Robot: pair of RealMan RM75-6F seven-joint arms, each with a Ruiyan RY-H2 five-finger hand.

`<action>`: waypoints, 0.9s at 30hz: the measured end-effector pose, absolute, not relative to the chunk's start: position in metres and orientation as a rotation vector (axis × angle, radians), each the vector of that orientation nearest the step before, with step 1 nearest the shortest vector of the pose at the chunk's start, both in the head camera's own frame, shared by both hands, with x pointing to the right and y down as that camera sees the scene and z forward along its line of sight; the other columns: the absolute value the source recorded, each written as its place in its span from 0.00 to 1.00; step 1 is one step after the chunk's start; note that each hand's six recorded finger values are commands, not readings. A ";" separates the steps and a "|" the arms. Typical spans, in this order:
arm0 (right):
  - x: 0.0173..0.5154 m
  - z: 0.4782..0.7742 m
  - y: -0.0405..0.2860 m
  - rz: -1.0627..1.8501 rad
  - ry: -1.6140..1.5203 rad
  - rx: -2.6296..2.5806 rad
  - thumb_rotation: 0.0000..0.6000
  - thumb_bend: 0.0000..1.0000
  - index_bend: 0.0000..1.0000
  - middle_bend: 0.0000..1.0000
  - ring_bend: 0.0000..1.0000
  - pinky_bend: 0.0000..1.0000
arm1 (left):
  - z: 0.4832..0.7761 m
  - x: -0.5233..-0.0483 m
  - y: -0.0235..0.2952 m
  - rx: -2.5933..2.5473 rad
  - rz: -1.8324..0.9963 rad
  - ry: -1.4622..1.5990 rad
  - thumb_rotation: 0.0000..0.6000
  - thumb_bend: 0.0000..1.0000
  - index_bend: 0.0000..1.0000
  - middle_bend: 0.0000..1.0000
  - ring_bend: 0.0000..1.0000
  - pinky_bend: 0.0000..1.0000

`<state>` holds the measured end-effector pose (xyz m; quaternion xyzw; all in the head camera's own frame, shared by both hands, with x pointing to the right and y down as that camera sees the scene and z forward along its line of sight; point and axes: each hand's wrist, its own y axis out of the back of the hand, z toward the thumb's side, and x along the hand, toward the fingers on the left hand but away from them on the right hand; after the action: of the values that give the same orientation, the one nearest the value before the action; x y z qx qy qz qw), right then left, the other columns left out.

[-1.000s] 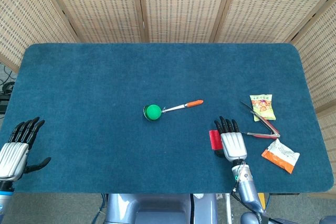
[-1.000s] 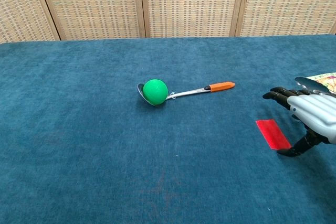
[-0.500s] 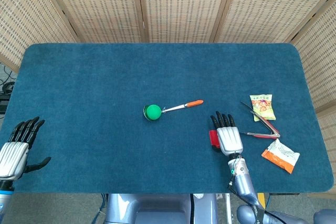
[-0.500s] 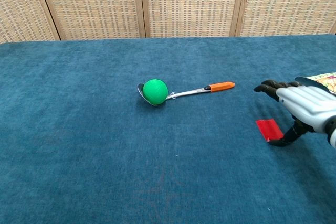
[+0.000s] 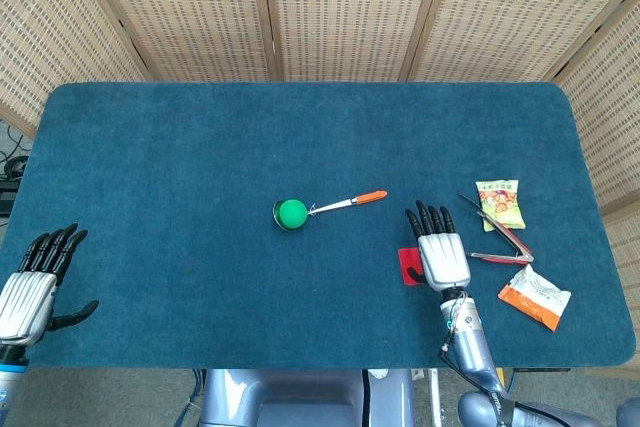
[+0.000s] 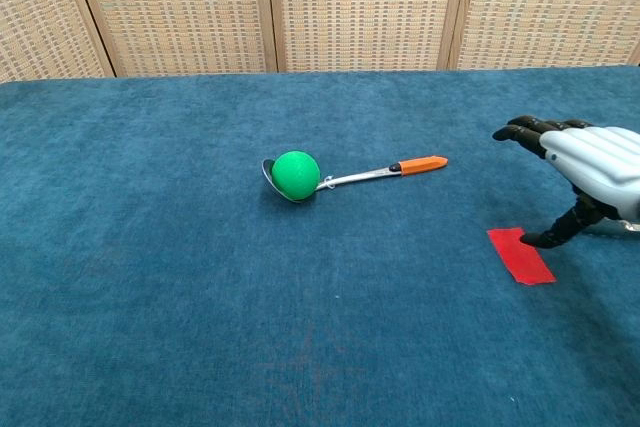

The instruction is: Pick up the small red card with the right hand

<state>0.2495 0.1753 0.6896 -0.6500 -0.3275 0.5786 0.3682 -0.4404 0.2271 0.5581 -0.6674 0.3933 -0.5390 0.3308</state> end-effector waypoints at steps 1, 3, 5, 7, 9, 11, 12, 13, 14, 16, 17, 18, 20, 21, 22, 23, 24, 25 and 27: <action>0.252 0.687 0.178 1.487 -0.844 -1.669 1.00 0.22 0.05 0.00 0.00 0.00 | 0.558 -0.440 0.227 -1.746 -1.408 1.027 1.00 0.21 0.00 0.00 0.00 0.00; 0.256 0.683 0.184 1.489 -0.851 -1.670 1.00 0.22 0.05 0.00 0.00 0.00 | 0.558 -0.439 0.228 -1.748 -1.405 1.023 1.00 0.22 0.00 0.00 0.00 0.00; 0.261 0.680 0.193 1.496 -0.862 -1.673 1.00 0.21 0.05 0.00 0.00 0.00 | 0.558 -0.437 0.228 -1.751 -1.401 1.021 1.00 0.21 0.00 0.00 0.00 0.00; 0.266 0.677 0.202 1.500 -0.869 -1.678 1.00 0.21 0.05 0.00 0.00 0.00 | 0.558 -0.437 0.229 -1.753 -1.399 1.019 1.00 0.21 0.00 0.00 0.00 0.00; 0.268 0.677 0.207 1.501 -0.874 -1.684 1.00 0.21 0.05 0.00 0.00 0.00 | 0.557 -0.435 0.229 -1.756 -1.396 1.015 1.00 0.21 0.00 0.00 0.00 0.00; 0.270 0.679 0.212 1.507 -0.876 -1.689 1.00 0.21 0.05 0.00 0.00 0.00 | 0.557 -0.434 0.230 -1.759 -1.392 1.012 1.00 0.21 0.00 0.00 0.00 0.00; 0.270 0.680 0.213 1.509 -0.877 -1.691 1.00 0.21 0.05 0.00 0.00 0.00 | 0.557 -0.434 0.230 -1.760 -1.390 1.011 1.00 0.21 0.00 0.00 0.00 0.00; 0.271 0.681 0.215 1.511 -0.876 -1.693 1.00 0.21 0.05 0.00 0.00 0.00 | 0.557 -0.433 0.230 -1.761 -1.388 1.010 1.00 0.21 0.00 0.00 0.00 0.00; 0.271 0.682 0.216 1.513 -0.875 -1.694 1.00 0.21 0.05 0.00 0.00 0.00 | 0.556 -0.433 0.230 -1.762 -1.385 1.011 1.00 0.21 0.00 0.00 0.00 0.00; 0.273 0.686 0.219 1.521 -0.871 -1.695 1.00 0.22 0.05 0.00 0.00 0.00 | 0.556 -0.433 0.231 -1.762 -1.384 1.011 1.00 0.21 0.00 0.00 0.00 0.00; 0.273 0.688 0.220 1.524 -0.871 -1.697 1.00 0.22 0.06 0.00 0.00 0.00 | 0.556 -0.433 0.231 -1.762 -1.384 1.011 1.00 0.21 0.00 0.00 0.00 0.00; 0.273 0.690 0.221 1.527 -0.872 -1.699 1.00 0.22 0.07 0.00 0.00 0.00 | 0.556 -0.433 0.231 -1.762 -1.384 1.012 1.00 0.21 0.00 0.00 0.00 0.00; 0.274 0.693 0.223 1.527 -0.877 -1.703 1.00 0.23 0.09 0.00 0.00 0.00 | 0.556 -0.433 0.230 -1.762 -1.384 1.013 1.00 0.21 0.00 0.00 0.00 0.00; 0.274 0.694 0.223 1.527 -0.879 -1.704 1.00 0.22 0.10 0.00 0.00 0.00 | 0.556 -0.433 0.230 -1.762 -1.384 1.013 1.00 0.21 0.00 0.00 0.00 0.00; 0.273 0.696 0.224 1.526 -0.881 -1.705 1.00 0.22 0.10 0.00 0.00 0.00 | 0.556 -0.433 0.230 -1.762 -1.385 1.012 1.00 0.21 0.00 0.00 0.00 0.00; 0.272 0.697 0.224 1.525 -0.883 -1.707 1.00 0.22 0.10 0.00 0.00 0.00 | 0.557 -0.433 0.230 -1.762 -1.386 1.011 1.00 0.21 0.00 0.00 0.00 0.00; 0.272 0.698 0.225 1.523 -0.885 -1.710 1.00 0.22 0.10 0.00 0.00 0.00 | 0.557 -0.433 0.231 -1.763 -1.386 1.010 1.00 0.21 0.00 0.00 0.00 0.00; 0.271 0.699 0.225 1.521 -0.886 -1.711 1.00 0.22 0.10 0.00 0.00 0.00 | 0.557 -0.433 0.230 -1.762 -1.387 1.010 1.00 0.21 0.00 0.00 0.00 0.00; 0.270 0.701 0.226 1.521 -0.883 -1.713 1.00 0.22 0.10 0.00 0.00 0.00 | 0.557 -0.433 0.230 -1.762 -1.387 1.011 1.00 0.21 0.00 0.00 0.00 0.00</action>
<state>0.2698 0.2257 0.7012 -0.6569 -0.3387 0.5836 0.3365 -0.4334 0.2304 0.5569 -0.6750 0.3873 -0.5314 0.3345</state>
